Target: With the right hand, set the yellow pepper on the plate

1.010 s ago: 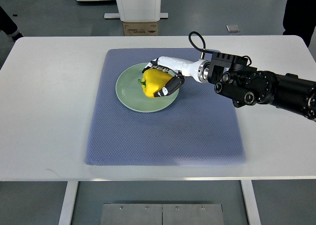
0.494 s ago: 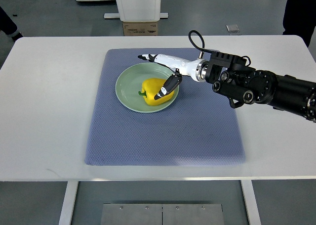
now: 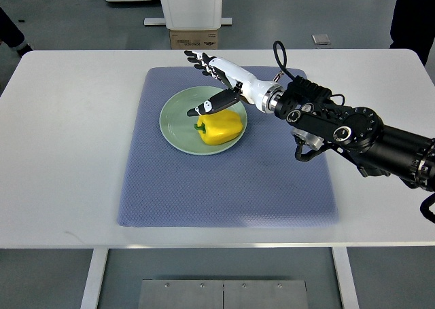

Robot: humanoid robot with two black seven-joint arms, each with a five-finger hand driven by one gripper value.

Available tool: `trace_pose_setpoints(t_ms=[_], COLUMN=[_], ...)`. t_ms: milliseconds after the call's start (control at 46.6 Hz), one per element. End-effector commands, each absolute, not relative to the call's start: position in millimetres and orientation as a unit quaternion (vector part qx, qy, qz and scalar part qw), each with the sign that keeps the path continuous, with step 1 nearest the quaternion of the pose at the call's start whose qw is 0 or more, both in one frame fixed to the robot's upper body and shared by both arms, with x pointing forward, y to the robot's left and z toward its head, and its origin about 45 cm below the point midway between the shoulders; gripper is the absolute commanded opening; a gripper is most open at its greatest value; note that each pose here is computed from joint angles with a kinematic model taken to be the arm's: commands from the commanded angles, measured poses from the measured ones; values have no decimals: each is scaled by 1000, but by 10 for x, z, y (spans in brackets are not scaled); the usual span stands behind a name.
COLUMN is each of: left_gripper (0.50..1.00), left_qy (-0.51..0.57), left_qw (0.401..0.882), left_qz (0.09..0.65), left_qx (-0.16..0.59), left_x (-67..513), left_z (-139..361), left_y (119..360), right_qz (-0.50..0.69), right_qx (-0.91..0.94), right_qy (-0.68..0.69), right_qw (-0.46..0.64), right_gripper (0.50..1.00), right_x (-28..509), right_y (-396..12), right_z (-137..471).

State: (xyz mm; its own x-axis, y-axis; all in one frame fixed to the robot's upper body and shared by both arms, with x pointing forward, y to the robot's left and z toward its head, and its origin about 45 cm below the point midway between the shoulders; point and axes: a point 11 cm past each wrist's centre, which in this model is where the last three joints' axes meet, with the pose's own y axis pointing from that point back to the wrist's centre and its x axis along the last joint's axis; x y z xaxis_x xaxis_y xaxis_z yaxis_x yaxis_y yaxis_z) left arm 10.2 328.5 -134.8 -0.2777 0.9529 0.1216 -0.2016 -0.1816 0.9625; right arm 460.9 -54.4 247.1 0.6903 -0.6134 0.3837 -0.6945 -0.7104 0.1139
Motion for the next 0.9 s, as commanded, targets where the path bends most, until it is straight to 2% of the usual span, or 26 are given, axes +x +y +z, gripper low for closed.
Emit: trace_pose_setpoints(t_ms=[0, 107, 322, 494, 881], left_gripper=[1000, 1000, 1000, 1000, 1000], left_qy=[462, 462, 462, 462, 462], left_qw=[442, 442, 442, 442, 443], left_qz=[652, 652, 652, 652, 652], left_qx=[407, 407, 407, 407, 406], left_x=[101, 101, 101, 101, 110], left_z=[-1348, -1348, -1348, -1348, -1347], left_y=[3285, 3285, 3285, 3285, 3285], right_qz=[141, 125, 121, 96, -99], right_qx=[911, 909, 887, 887, 843], right_qy=[-373, -386, -440, -445, -525], right_qw=[108, 95, 73, 71, -57], right_gripper=[1000, 1000, 1000, 1000, 1000], right_x=[4616, 4633, 4853, 4856, 4893], right_y=[-560, -587, -1045, -1343, -1807], right_z=[2474, 2477, 2686, 2616, 2426])
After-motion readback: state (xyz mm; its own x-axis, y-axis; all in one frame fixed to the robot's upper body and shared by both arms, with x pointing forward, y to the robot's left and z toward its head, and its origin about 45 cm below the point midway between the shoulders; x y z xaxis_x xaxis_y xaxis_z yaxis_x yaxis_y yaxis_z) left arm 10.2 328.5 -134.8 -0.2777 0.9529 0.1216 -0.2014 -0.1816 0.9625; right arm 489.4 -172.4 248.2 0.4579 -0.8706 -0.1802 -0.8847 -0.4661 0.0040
